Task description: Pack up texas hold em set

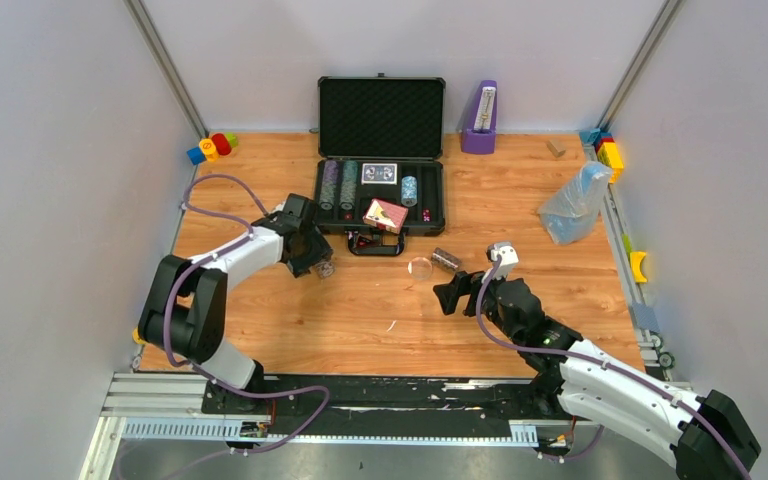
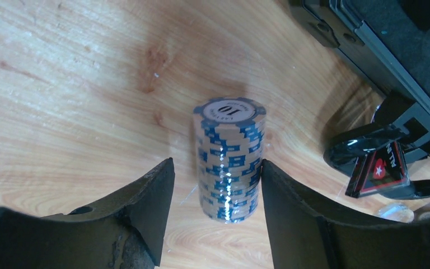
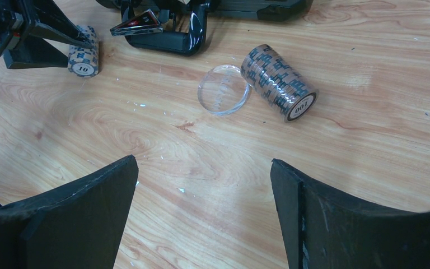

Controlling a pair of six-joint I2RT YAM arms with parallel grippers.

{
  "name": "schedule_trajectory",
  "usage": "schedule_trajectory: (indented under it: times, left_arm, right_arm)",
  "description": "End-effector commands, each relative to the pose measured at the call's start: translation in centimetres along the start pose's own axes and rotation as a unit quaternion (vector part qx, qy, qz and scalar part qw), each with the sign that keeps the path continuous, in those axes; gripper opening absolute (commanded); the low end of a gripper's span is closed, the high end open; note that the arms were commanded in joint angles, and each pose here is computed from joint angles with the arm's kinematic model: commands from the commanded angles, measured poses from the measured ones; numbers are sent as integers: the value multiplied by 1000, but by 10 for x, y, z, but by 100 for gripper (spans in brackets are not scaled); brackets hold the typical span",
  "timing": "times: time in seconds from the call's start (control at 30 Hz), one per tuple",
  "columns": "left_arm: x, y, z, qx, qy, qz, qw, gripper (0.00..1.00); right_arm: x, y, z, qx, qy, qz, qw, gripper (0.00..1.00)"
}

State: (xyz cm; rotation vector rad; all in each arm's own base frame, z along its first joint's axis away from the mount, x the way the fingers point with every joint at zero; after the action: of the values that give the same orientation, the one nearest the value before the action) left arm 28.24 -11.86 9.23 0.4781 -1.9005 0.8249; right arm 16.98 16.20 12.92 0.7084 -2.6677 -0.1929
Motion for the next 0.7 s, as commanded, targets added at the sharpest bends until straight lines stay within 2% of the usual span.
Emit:
schedule_trajectory:
  times: [0.0,0.1,0.17,0.33,0.47,0.57,0.67]
  left_arm:
    - [-8,-5,-3,7,-7,-6,1000,63]
    - [-10,-5,-2,-1,-7,-7,1000,47]
    - [-7,-6,-3,-11,-13,-5,1000,41]
    - [15,-23,3,-97,-48,20,994,36]
    - [35,-43,6,-173,-71,47,981,16]
    - [48,-53,5,-194,-80,79,975,11]
    - [57,-63,6,-215,-77,127,965,1]
  right_arm:
    - [0,1,-4,-8,-10,-3,1000,90]
    - [-1,1,-3,-7,-9,-2,1000,90]
    - [-1,1,-3,-7,-9,-1,1000,90]
    - [-1,1,-4,-7,-10,0,1000,90]
    - [-1,1,-3,-7,-9,-2,1000,90]
    - [-1,1,-4,-7,-10,-2,1000,90]
    - [-1,1,-4,-7,-11,-2,1000,90]
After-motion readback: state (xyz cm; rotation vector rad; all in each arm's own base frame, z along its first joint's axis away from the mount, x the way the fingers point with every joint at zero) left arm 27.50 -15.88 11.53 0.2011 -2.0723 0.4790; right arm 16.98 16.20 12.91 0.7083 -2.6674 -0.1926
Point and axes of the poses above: each gripper's point midway between its finger pads, its own x axis back along the fingers, its own y axis along the line the jaws close on, z = x × y, the point moved 6 cm from there along x, back along the fingers, and after that the axes turned 10 degrees about x, right-handed, at the moved point
